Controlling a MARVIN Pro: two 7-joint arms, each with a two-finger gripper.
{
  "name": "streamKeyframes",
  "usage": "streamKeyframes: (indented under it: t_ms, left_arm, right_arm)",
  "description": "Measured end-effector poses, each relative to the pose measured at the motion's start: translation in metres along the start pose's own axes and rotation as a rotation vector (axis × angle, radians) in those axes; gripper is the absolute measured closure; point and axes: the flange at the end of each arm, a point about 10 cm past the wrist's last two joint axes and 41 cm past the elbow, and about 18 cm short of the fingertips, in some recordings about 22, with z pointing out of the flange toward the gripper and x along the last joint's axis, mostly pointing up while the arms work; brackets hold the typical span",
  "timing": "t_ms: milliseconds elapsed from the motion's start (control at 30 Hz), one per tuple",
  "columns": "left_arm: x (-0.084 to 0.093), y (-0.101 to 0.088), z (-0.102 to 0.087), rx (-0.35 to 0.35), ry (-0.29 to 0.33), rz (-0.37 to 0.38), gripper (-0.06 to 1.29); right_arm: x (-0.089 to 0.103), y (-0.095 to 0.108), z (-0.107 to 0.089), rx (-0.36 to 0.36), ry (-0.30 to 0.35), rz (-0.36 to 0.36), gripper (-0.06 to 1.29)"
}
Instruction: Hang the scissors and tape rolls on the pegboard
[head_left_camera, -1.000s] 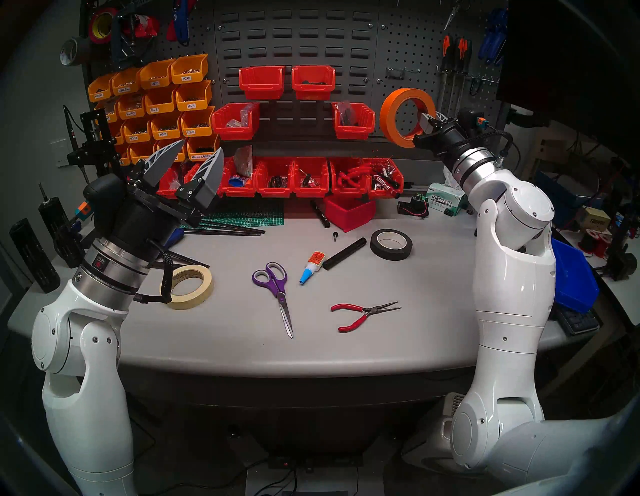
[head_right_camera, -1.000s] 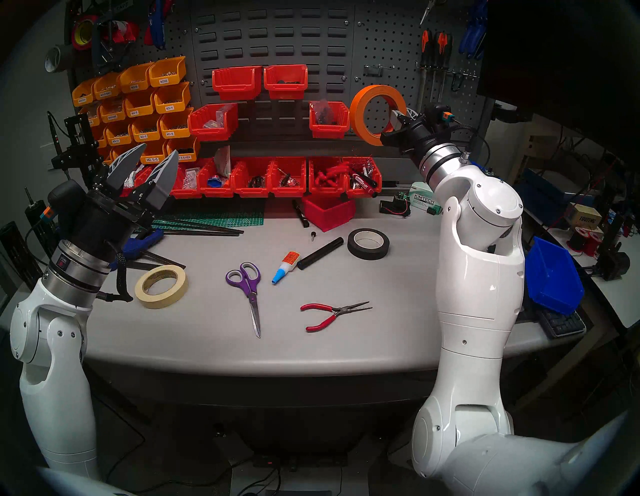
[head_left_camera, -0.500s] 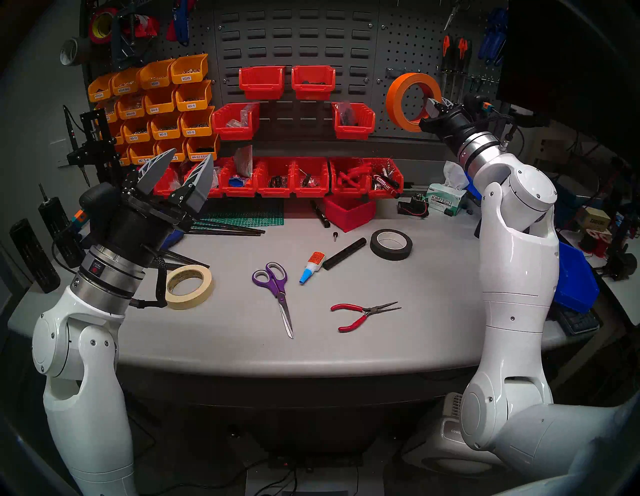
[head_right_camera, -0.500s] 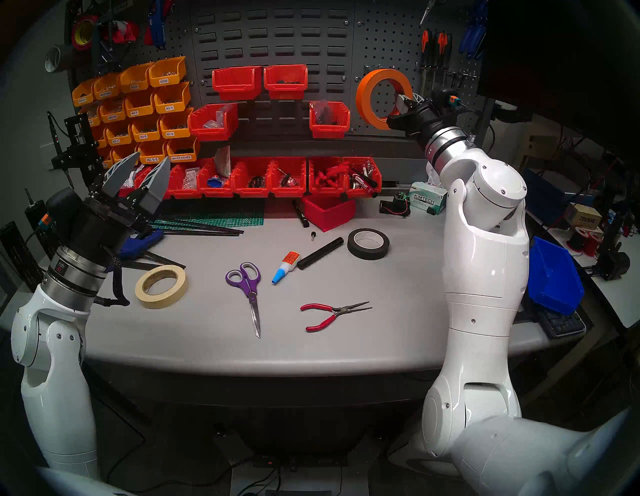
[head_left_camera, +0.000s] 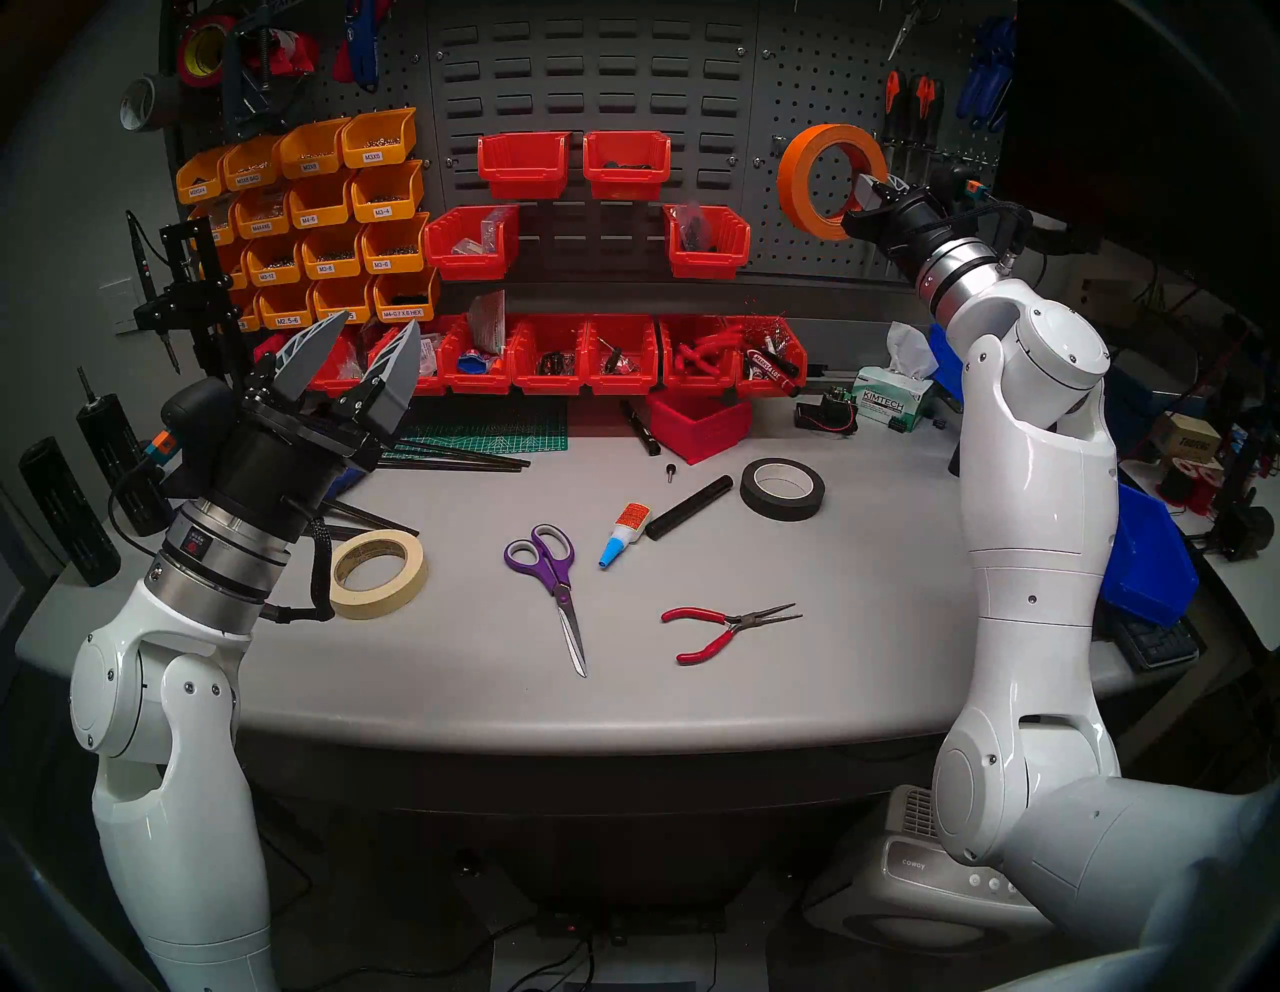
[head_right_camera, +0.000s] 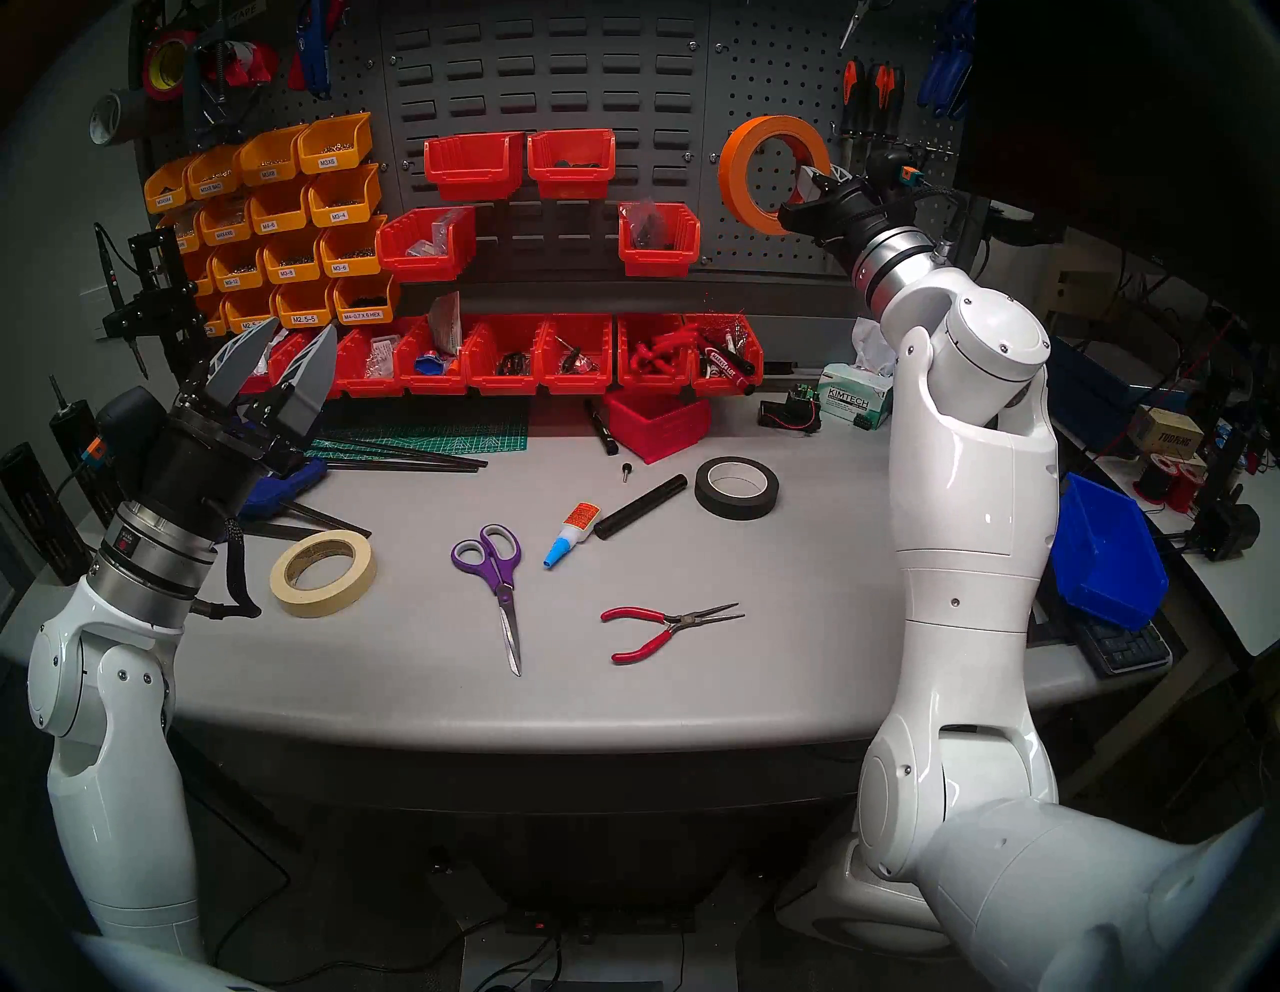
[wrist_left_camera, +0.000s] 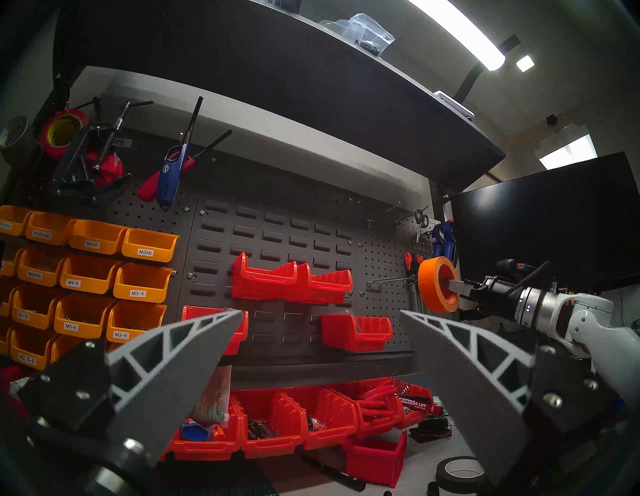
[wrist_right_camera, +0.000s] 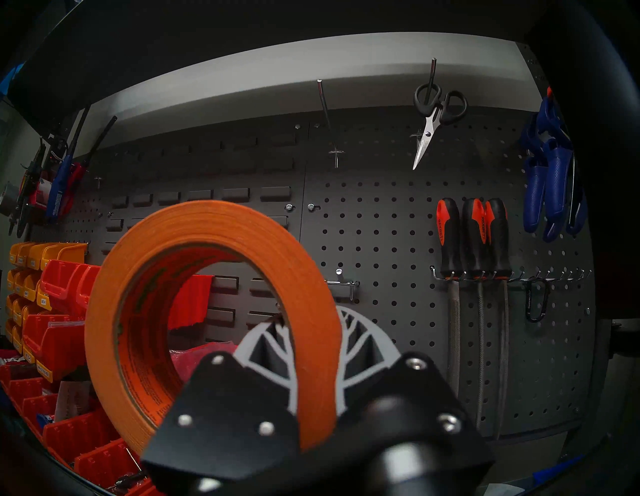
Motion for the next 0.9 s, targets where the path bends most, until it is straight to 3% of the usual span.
streamKeyframes:
  t_ms: [900]
  left_arm:
    - [-0.001, -0.007, -0.003, 0.008, 0.002, 0.004, 0.02]
  right_arm:
    - [0.013, 0.023, 0.037, -0.06, 0.001, 0.022, 1.15]
